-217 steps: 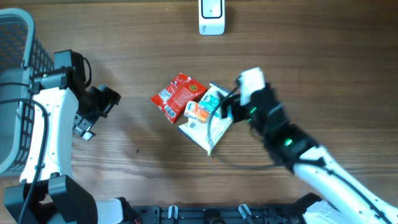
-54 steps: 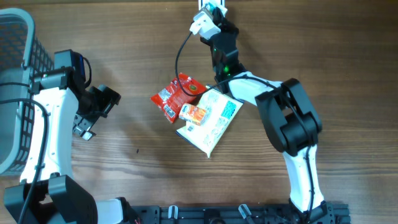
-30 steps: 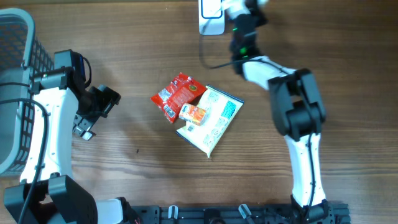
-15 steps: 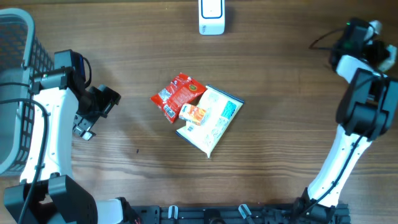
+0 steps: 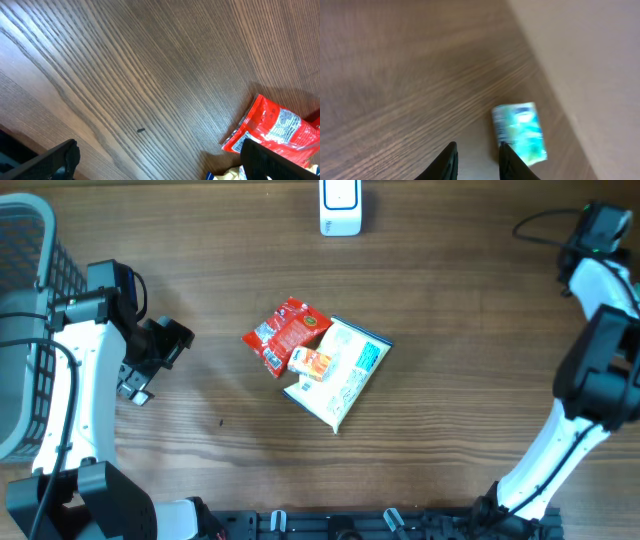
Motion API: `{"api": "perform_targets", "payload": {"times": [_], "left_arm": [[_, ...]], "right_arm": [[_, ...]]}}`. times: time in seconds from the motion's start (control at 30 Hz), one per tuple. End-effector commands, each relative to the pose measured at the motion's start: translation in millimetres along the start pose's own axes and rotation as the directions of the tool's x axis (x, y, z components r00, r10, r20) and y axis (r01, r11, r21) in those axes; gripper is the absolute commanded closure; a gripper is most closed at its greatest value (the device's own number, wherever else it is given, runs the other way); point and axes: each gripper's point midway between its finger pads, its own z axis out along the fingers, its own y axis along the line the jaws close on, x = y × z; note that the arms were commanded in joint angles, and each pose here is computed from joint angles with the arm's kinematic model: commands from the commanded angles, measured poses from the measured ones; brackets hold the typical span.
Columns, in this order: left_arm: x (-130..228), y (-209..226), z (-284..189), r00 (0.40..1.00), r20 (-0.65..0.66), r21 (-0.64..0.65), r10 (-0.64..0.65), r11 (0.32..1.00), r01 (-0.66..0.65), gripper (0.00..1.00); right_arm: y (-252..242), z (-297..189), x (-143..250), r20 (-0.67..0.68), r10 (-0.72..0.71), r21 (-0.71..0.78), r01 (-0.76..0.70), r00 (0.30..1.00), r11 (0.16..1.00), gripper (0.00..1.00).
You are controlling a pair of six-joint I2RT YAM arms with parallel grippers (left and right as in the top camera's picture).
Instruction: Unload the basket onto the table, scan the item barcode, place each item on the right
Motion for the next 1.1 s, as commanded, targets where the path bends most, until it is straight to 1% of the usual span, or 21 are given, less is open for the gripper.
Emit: {"api": "perform_targets", "payload": {"times": [0.0, 0.07, 0.1, 0.13, 0.17, 0.2, 0.23, 0.27, 0.3, 0.33, 0.4, 0.47, 0.5, 0.6, 0.63, 0.73, 0.83, 0.93, 0.97, 1.03, 1.07], "left_arm": [[0.5, -0.3, 0.2, 1.0, -0.006, 0.005, -0.013, 1.0, 0.013, 0.0], [0.5, -0.3, 0.2, 1.0, -0.006, 0.005, -0.013, 1.0, 0.013, 0.0], [0.5, -0.3, 0.2, 1.0, -0.006, 0.005, -0.013, 1.0, 0.013, 0.0], [0.5, -0.3, 0.2, 1.0, -0.006, 0.005, -0.013, 1.0, 0.013, 0.0], [0.5, -0.3, 0.2, 1.0, -0.006, 0.005, -0.013, 1.0, 0.013, 0.0], [0.5, -0.3, 0.2, 1.0, -0.006, 0.005, -0.013, 1.0, 0.013, 0.0], [0.5, -0.3, 0.2, 1.0, -0.006, 0.005, -0.013, 1.0, 0.013, 0.0], [0.6, -0.3, 0.2, 1.0, -0.006, 0.005, -0.013, 1.0, 0.013, 0.0], [0.5, -0.3, 0.2, 1.0, -0.006, 0.005, -0.013, 1.0, 0.013, 0.0], [0.5, -0.3, 0.2, 1.0, -0.006, 0.005, -0.013, 1.0, 0.013, 0.0], [0.5, -0.3, 0.2, 1.0, -0.006, 0.005, -0.013, 1.0, 0.013, 0.0], [0.5, -0.3, 0.2, 1.0, -0.006, 0.005, -0.013, 1.0, 0.013, 0.0], [0.5, -0.3, 0.2, 1.0, -0.006, 0.005, -0.013, 1.0, 0.013, 0.0], [0.5, -0.3, 0.2, 1.0, -0.006, 0.005, -0.013, 1.0, 0.013, 0.0], [0.5, -0.3, 0.2, 1.0, -0.006, 0.005, -0.013, 1.0, 0.013, 0.0], [0.5, -0.3, 0.2, 1.0, -0.006, 0.005, -0.013, 1.0, 0.013, 0.0], [0.5, -0.3, 0.2, 1.0, -0.006, 0.005, -0.013, 1.0, 0.013, 0.0], [0.5, -0.3, 0.2, 1.0, -0.006, 0.005, -0.013, 1.0, 0.013, 0.0], [0.5, -0.3, 0.2, 1.0, -0.006, 0.005, -0.013, 1.0, 0.013, 0.0], [0.5, -0.3, 0.2, 1.0, -0.006, 0.005, -0.013, 1.0, 0.013, 0.0], [0.5, -0.3, 0.2, 1.0, -0.006, 0.005, -0.013, 1.0, 0.013, 0.0]], "right_arm": [[-19.6, -52.1, -51.3, 0.111, 0.206, -0.213, -0.18, 0.972, 0.96, 0.59], [11.2, -104.2, -77.5, 0.146, 0.264, -0.526, -0.151, 0.953, 0.837, 0.37], [34.4, -150.3, -90.2, 0.164, 0.285, -0.727, -0.08, 0.944, 0.682, 0.24], [54.6, -204.1, -98.0, 0.153, 0.317, -0.886, -0.012, 0.936, 0.464, 0.13], [66.4, -240.8, -99.0, 0.124, 0.328, -0.956, 0.024, 0.936, 0.293, 0.08], [79.4, -282.5, -94.7, 0.073, 0.315, -0.995, 0.05, 0.946, 0.081, 0.05], [89.0, -314.9, -87.2, 0.036, 0.279, -0.995, 0.061, 0.96, -0.081, 0.03], [99.7, -341.2, -75.5, 0.018, 0.227, -0.977, 0.065, 0.974, -0.202, 0.01], [114.5, -362.7, -59.0, -0.007, 0.155, -0.959, 0.037, 0.988, -0.282, 0.0], [128.3, -376.5, -43.9, -0.036, 0.086, -0.951, -0.008, 0.996, -0.31, 0.0], [162.2, -401.7, -6.5, -0.029, -0.057, -0.948, -0.046, 0.998, -0.314, 0.0], [210.4, -438.3, 51.2, 0.145, -0.2, -0.951, 0.08, 0.969, -0.299, 0.0], [225.6, -445.2, 70.5, 0.179, -0.252, -0.959, 0.111, 0.951, -0.26, 0.0], [263.9, -450.3, 127.2, 0.182, -0.406, -0.982, 0.185, 0.896, -0.032, 0.01], [273.0, -458.0, 145.4, 0.165, -0.439, -0.983, 0.181, 0.883, -0.005, 0.01], [285.4, -474.9, 188.3, 0.194, -0.521, -0.978, 0.204, 0.831, -0.039, 0.0], [294.1, -474.4, 218.0, 0.191, -0.577, -0.978, 0.201, 0.794, -0.046, 0.01], [303.7, -444.6, 241.9, 0.124, -0.634, -0.98, 0.194, 0.763, 0.042, 0.0], [304.9, -441.3, 244.6, 0.117, -0.641, -0.98, 0.191, 0.759, 0.048, 0.01], [308.1, -441.0, 252.7, 0.104, -0.659, -0.986, 0.166, 0.745, 0.032, 0.04], [309.3, -443.7, 256.8, 0.1, -0.668, -0.989, 0.145, 0.738, 0.012, 0.11]]}}
